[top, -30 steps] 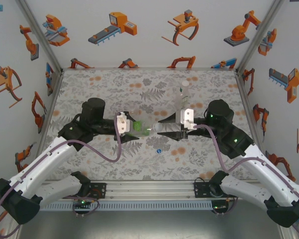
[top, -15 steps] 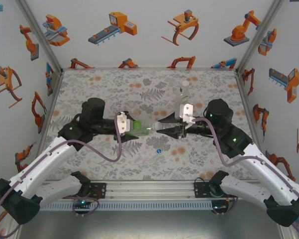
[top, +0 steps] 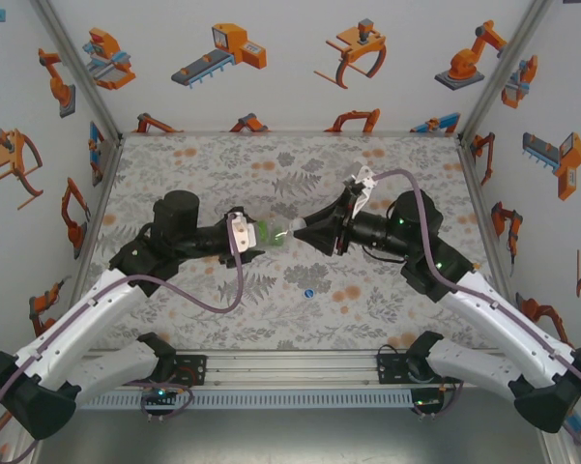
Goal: Screw on the bottle caps
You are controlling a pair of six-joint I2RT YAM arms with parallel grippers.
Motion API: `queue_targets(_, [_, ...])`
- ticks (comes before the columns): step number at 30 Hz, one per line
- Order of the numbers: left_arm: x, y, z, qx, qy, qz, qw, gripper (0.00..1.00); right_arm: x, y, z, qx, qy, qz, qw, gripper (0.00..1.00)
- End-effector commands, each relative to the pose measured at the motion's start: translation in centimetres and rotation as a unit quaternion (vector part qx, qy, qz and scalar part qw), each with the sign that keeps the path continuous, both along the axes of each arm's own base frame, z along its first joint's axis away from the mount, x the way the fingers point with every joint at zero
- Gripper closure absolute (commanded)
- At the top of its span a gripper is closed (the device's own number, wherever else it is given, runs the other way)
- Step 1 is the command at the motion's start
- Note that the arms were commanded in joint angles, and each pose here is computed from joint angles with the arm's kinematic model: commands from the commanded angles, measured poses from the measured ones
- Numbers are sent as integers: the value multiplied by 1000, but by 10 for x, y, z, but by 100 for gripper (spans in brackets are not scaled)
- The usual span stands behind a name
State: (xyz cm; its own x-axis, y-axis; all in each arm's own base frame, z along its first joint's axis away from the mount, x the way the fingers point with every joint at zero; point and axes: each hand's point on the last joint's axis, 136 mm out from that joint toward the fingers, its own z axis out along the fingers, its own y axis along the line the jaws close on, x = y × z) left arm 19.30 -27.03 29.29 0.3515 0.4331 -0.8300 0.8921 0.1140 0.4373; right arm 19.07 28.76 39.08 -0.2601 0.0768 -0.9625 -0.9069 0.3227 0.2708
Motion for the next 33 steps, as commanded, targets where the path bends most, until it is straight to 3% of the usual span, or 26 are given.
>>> queue_targets(1, [10,1,10,-15,-20,27,999,100,17,-5,2,43,99,-53,993,100])
queue_targets(5, [12,0,8,-12,-17,32,999,100,34,-8,-8,75,193,-98,973,100])
queue_targets(10, [20,2,5,-4,-18,51,999,100,44,3,-25,99,329,-107,933,100])
queue_targets(14, [27,5,4,2,-21,73,997,100,45,13,-30,100,365,-92,921,100])
queue_targets(21, [28,6,5,3,-24,78,997,100,45,12,-25,102,355,-90,925,88])
queue_targets(24, [25,5,5,0,-22,69,997,100,42,9,-23,102,346,-91,928,75])
queue_targets(29, [19,3,8,-6,-19,51,999,100,34,-2,-6,99,275,-88,952,49])
queue_targets(33, [12,1,10,-7,-14,33,999,100,25,-15,9,81,191,-93,974,42])
